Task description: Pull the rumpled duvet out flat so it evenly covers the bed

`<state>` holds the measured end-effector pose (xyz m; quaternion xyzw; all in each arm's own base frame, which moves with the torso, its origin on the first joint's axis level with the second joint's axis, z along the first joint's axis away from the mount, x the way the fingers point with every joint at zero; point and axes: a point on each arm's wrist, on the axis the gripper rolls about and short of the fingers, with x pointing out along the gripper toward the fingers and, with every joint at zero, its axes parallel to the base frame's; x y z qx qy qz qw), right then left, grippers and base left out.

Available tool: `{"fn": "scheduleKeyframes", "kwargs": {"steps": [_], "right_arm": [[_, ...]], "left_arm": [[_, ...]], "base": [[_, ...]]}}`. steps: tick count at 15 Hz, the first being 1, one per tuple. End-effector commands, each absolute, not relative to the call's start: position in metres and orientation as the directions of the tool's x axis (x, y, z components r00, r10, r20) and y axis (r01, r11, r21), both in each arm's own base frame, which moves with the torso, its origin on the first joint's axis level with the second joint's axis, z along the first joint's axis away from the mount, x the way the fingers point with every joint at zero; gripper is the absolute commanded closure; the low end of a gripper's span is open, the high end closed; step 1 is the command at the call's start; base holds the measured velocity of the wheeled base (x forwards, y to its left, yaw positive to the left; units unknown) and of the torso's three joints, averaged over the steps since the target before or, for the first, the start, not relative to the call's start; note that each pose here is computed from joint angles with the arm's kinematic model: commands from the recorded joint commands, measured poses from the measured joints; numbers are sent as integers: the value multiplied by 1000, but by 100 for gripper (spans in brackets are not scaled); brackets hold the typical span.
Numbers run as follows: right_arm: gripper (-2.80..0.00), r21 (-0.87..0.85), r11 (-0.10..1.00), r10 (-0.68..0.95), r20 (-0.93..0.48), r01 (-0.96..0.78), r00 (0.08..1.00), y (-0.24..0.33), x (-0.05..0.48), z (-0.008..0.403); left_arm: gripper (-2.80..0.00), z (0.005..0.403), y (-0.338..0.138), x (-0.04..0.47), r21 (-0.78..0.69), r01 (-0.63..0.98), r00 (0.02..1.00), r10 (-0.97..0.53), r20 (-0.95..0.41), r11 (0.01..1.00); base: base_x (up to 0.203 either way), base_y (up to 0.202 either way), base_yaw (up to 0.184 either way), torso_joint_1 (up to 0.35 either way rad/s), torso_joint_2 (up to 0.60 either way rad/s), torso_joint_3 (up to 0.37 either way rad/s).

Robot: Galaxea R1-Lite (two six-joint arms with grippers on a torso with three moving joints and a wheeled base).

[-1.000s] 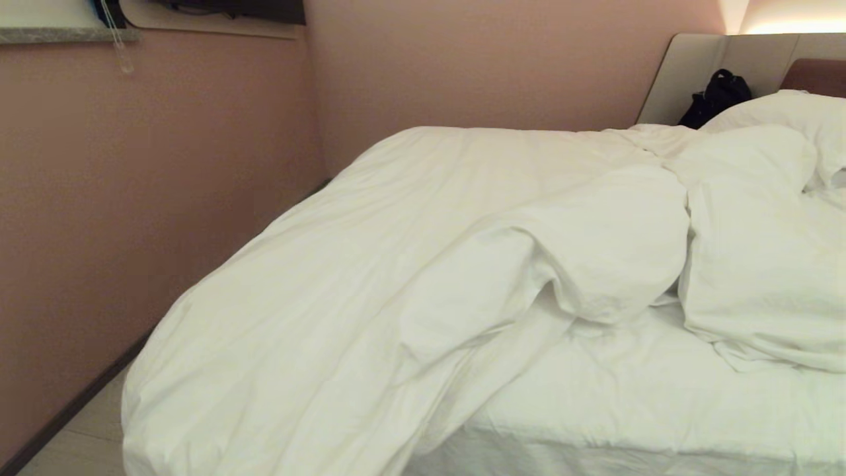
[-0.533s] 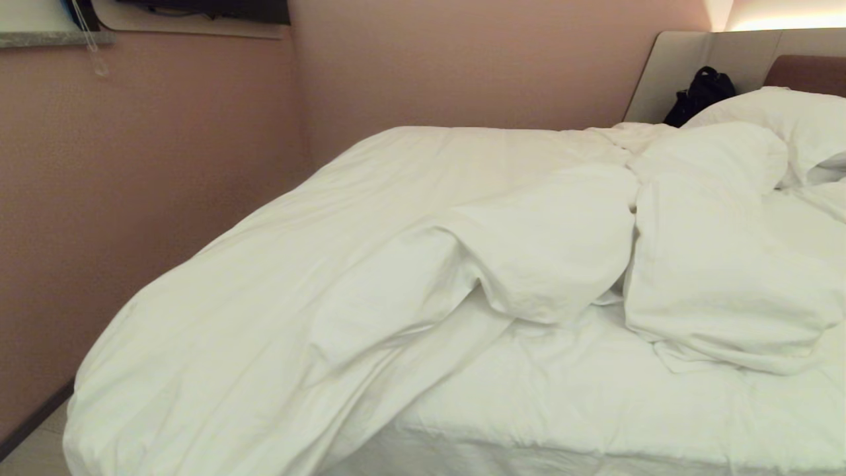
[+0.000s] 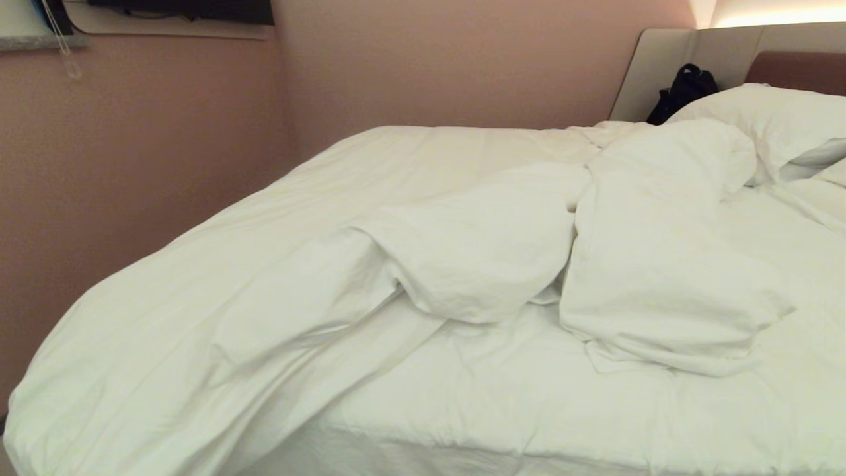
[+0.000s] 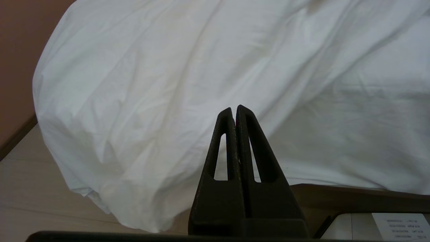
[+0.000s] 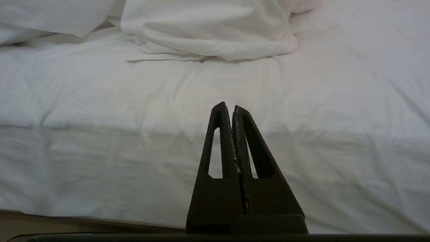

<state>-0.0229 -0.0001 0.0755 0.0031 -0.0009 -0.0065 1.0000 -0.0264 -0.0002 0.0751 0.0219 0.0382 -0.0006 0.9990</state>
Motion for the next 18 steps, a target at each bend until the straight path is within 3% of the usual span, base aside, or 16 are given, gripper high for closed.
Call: {"fn": "scheduleKeyframes", "kwargs": {"steps": [1, 7, 12, 18], "right_arm": [[0, 6, 1000, -14, 2, 14, 1000, 0, -23, 76], [0, 6, 1000, -14, 2, 14, 1000, 0, -23, 76], [0, 6, 1000, -14, 2, 14, 1000, 0, -23, 76], [0, 6, 1000, -14, 2, 14, 1000, 0, -23, 76]], "left_arm": [[0, 75, 0, -26, 43, 3, 997, 0, -78, 999], [0, 75, 0, -26, 44, 3, 997, 0, -78, 999], [0, 75, 0, -26, 39, 5, 997, -1, -78, 999], [0, 75, 0, -27, 44, 3, 997, 0, -77, 999]], "base": [[0, -84, -3, -2, 7, -2], [0, 0, 0, 0, 0, 0], [-153, 0, 0, 5, 2, 2], [0, 0, 0, 0, 0, 0]]}}
